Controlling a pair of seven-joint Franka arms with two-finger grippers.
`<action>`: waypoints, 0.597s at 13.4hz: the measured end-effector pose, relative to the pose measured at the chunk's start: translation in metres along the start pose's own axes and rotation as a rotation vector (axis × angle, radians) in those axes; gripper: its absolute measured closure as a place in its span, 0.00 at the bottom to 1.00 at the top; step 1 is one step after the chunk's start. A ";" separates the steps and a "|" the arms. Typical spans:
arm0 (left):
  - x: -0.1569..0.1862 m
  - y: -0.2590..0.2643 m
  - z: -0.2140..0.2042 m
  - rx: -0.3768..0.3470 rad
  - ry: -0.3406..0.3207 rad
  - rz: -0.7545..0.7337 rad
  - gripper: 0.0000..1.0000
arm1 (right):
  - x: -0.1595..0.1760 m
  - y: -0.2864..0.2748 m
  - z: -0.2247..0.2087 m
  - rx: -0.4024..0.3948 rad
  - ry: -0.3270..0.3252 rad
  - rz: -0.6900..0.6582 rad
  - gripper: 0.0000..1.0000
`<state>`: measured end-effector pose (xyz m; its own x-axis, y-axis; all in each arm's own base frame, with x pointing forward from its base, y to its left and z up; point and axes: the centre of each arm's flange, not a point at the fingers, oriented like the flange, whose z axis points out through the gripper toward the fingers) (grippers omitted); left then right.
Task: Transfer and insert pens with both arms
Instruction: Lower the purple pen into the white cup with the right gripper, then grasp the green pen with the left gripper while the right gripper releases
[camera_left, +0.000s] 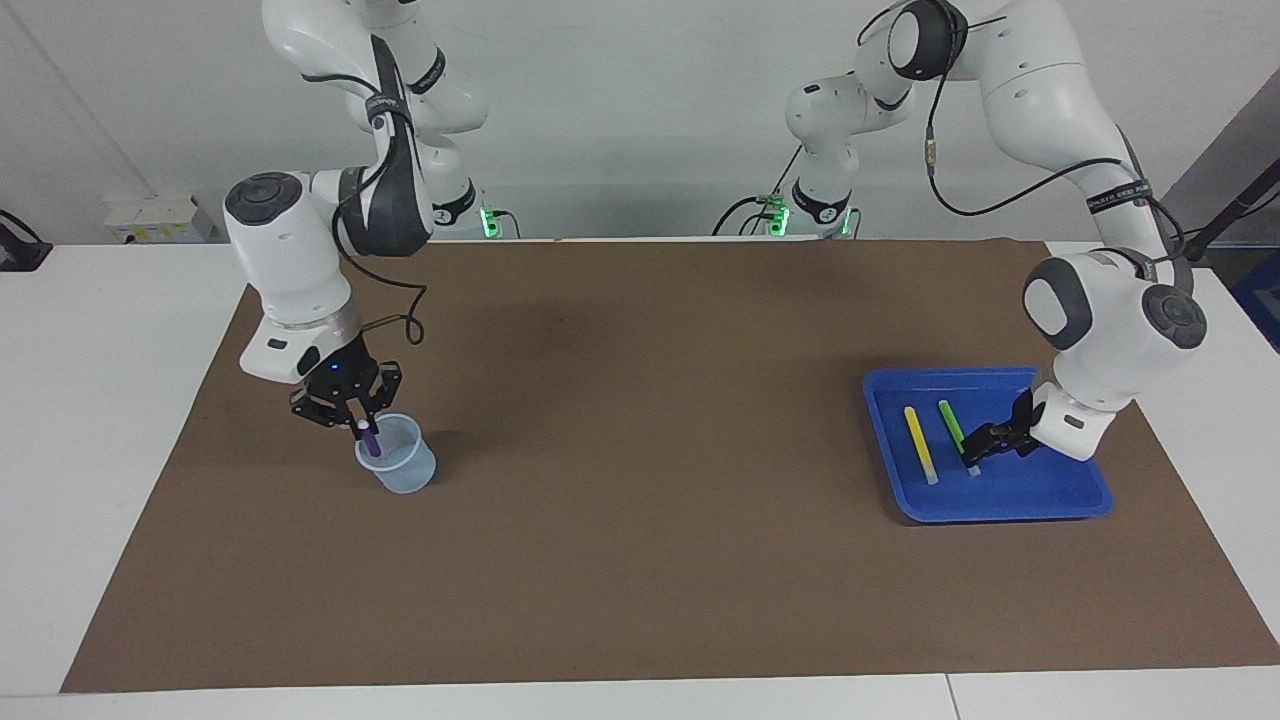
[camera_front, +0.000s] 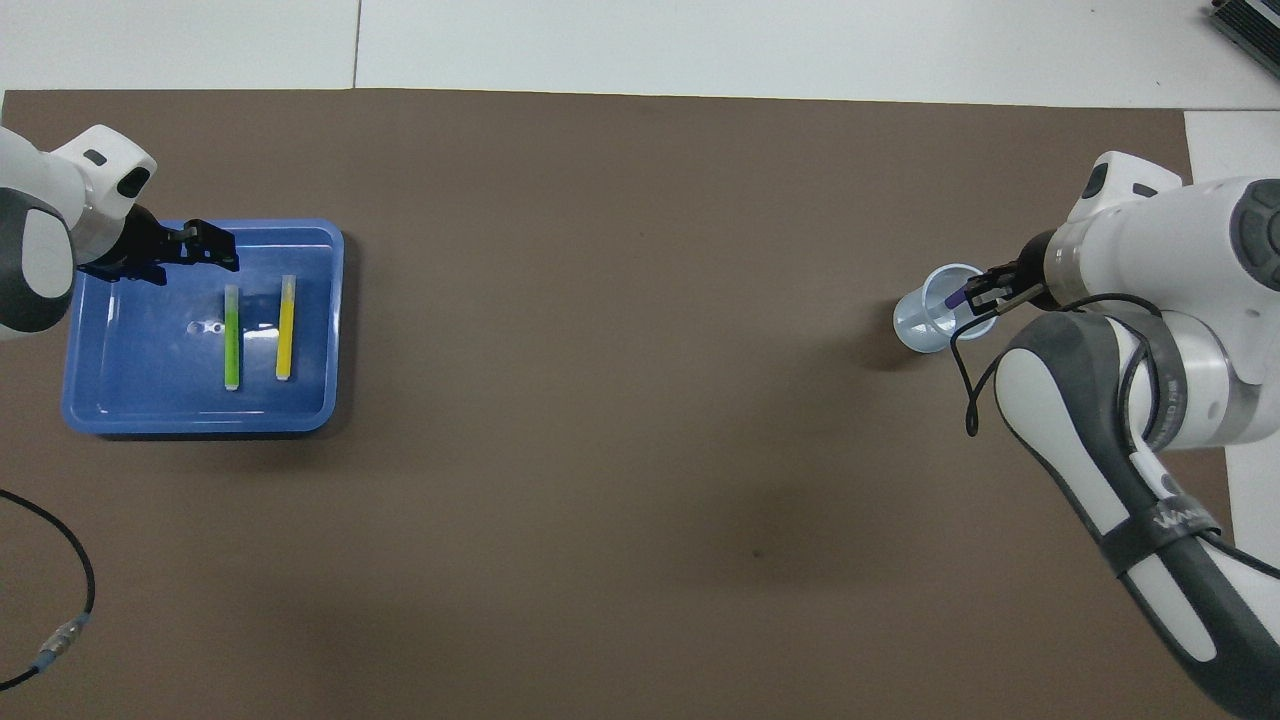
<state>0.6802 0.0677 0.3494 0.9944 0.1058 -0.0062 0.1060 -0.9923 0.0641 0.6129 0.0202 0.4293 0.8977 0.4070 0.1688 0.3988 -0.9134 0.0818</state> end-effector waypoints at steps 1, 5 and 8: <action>-0.001 -0.001 0.004 0.000 -0.005 0.003 0.04 | 0.000 0.000 0.000 0.001 0.000 0.001 0.57; -0.011 -0.006 0.027 0.000 -0.033 0.003 0.11 | 0.002 -0.002 -0.012 0.019 0.003 0.016 0.10; -0.019 -0.013 0.041 0.001 -0.046 -0.002 0.16 | 0.006 -0.004 -0.053 0.049 -0.006 0.037 0.00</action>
<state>0.6597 0.0755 0.3077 0.9932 0.1044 -0.0524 0.1076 -0.9922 0.0635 0.6071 0.0264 0.4823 0.9131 0.3727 0.1654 0.3735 -0.9272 0.0276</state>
